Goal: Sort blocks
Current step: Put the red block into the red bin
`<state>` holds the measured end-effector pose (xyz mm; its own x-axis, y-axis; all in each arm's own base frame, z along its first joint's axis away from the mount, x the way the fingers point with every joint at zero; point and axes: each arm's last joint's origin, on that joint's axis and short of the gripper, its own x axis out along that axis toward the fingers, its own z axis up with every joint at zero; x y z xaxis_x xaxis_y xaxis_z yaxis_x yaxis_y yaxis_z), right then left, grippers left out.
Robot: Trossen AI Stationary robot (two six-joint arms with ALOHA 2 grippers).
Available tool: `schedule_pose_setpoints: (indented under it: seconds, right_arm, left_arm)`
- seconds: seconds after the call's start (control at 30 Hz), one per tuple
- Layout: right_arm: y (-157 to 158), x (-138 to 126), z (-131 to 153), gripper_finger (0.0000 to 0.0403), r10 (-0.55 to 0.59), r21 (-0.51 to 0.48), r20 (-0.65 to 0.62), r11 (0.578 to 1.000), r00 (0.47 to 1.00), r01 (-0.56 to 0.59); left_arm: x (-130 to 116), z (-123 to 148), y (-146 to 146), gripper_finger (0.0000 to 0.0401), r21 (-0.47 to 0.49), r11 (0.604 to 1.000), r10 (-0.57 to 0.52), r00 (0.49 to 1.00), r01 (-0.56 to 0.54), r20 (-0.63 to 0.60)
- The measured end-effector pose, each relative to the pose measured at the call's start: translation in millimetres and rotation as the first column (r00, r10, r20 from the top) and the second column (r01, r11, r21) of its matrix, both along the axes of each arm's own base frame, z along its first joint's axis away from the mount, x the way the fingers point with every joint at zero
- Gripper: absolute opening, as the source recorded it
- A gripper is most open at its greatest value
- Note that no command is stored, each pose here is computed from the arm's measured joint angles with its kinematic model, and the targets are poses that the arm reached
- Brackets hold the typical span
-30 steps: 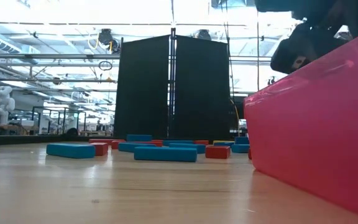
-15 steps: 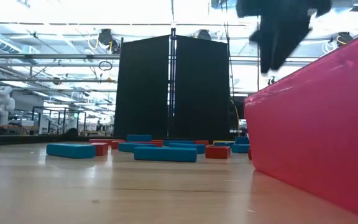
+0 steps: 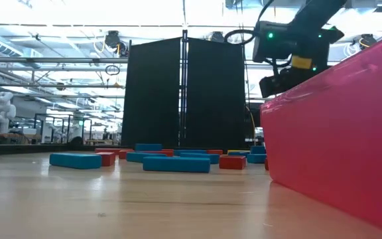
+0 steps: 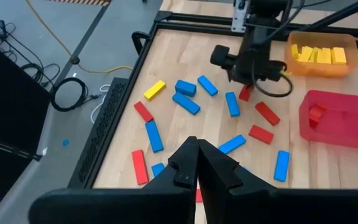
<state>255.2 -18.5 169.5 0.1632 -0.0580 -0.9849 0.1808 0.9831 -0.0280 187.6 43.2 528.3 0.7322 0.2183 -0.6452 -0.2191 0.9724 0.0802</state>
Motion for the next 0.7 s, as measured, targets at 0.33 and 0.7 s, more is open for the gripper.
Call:
schedule_pose_setpoints:
  seconds: [0.33,0.7]
  right_arm:
    - [-0.8,-6.4,-26.8,0.0207,-0.053,0.063,0.053,0.997,0.997,0.050]
    - [-1.2,-1.7,-20.8,0.0023,-0.064,0.057,0.008,0.996,0.998,0.064]
  left_arm:
    - [-0.1,0.0,0.2,0.0015,0.004,1.000,0.004,1.000,-0.004,-0.001]
    - [0.0,0.1,0.2,0.0015,0.011,1.000,0.000,1.000,0.000,-0.001]
